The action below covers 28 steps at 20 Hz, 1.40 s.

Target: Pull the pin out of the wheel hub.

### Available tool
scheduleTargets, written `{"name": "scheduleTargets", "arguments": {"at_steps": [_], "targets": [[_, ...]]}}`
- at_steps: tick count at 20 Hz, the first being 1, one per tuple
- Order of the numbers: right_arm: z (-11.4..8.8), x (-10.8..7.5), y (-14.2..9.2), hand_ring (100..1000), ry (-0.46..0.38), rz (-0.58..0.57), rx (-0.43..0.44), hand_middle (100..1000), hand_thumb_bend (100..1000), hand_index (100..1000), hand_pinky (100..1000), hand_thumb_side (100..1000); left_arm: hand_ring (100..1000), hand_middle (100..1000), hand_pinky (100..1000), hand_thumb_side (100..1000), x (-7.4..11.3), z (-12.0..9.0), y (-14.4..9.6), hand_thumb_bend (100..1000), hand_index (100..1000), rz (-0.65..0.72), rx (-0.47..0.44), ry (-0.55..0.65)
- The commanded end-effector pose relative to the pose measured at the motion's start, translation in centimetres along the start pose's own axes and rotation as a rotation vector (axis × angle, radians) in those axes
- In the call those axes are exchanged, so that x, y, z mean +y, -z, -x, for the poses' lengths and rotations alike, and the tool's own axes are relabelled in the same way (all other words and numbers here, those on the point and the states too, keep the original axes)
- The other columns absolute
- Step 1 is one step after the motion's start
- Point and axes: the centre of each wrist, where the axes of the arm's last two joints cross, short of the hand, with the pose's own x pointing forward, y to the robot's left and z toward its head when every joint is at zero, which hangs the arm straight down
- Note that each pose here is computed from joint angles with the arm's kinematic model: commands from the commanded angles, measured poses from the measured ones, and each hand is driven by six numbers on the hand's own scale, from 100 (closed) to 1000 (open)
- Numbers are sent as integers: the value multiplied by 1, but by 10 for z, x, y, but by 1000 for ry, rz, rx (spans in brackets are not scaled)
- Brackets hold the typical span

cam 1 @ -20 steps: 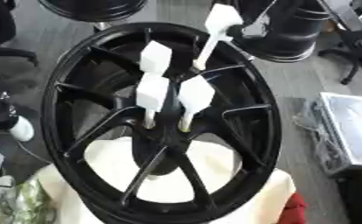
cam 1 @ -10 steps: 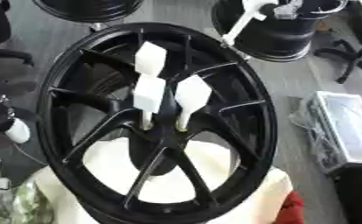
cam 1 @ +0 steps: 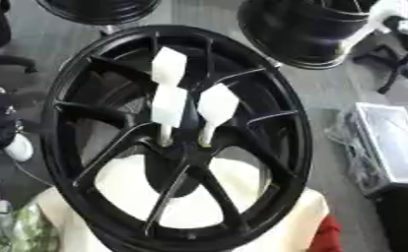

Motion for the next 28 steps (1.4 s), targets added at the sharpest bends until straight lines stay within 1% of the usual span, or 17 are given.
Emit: {"name": "scheduleTargets", "arguments": {"at_steps": [1, 2, 3, 4, 6, 7, 8, 11, 16, 17, 19, 22, 24, 25, 26, 27, 28], "targets": [[11, -20, -28, 465, -8, 232, 62, 212, 269, 419, 707, 179, 1000, 1000, 769, 812, 9, -10, -5, 100, 808, -21, -2, 47], [19, -10, -39, 473, -6, 284, 100, 227, 262, 432, 710, 176, 1000, 1000, 769, 811, 9, -11, -6, 100, 808, -27, -5, 50], [24, 0, -50, 506, -11, 322, 140, 277, 270, 476, 728, 191, 1000, 1000, 769, 811, 10, -11, -7, 100, 808, -32, -7, 53], [29, 12, -61, 555, -22, 341, 187, 372, 281, 543, 756, 202, 1000, 1000, 769, 810, 10, -12, -7, 100, 808, -36, -8, 55], [38, 33, -81, 749, -55, 338, 289, 659, 260, 792, 824, 100, 1000, 1000, 769, 809, 11, -12, -8, 100, 808, -42, -9, 58], [41, 42, -89, 793, -65, 343, 340, 746, 144, 848, 838, 100, 1000, 1000, 770, 809, 11, -12, -8, 100, 808, -43, -10, 57], [43, 49, -96, 818, -64, 360, 378, 808, 100, 885, 841, 127, 1000, 1000, 770, 810, 11, -12, -8, 100, 808, -43, -11, 56], [45, 61, -108, 852, -32, 438, 441, 898, 100, 927, 848, 322, 1000, 1000, 770, 811, 11, -12, -8, 100, 808, -43, -11, 53], [40, 64, -111, 829, 18, 568, 474, 887, 100, 918, 818, 318, 1000, 1000, 770, 810, 11, -12, -7, 100, 808, -41, -11, 52], [38, 63, -109, 798, 34, 600, 474, 846, 100, 896, 789, 317, 1000, 1000, 770, 809, 11, -12, -7, 100, 808, -40, -12, 51], [33, 61, -104, 766, 79, 672, 464, 802, 100, 879, 763, 277, 1000, 1000, 770, 809, 10, -12, -7, 100, 808, -38, -13, 50], [24, 57, -94, 728, 146, 765, 429, 763, 100, 860, 729, 156, 1000, 1000, 770, 808, 10, -12, -6, 100, 807, -34, -15, 49], [20, 55, -89, 740, 167, 793, 434, 790, 100, 870, 734, 137, 1000, 1000, 770, 810, 9, -12, -6, 100, 807, -31, -15, 48], [19, 56, -88, 760, 170, 794, 448, 822, 100, 878, 744, 100, 1000, 1000, 770, 810, 9, -12, -6, 100, 808, -30, -14, 47], [20, 56, -87, 782, 170, 797, 470, 843, 100, 881, 757, 100, 1000, 1000, 770, 811, 9, -12, -5, 100, 808, -29, -13, 47], [21, 55, -88, 811, 160, 810, 501, 860, 144, 870, 787, 100, 1000, 1000, 770, 811, 9, -12, -5, 100, 808, -28, -12, 47], [23, 55, -90, 822, 136, 831, 544, 862, 158, 869, 803, 104, 1000, 1000, 770, 811, 9, -12, -5, 100, 808, -27, -11, 47]]}}
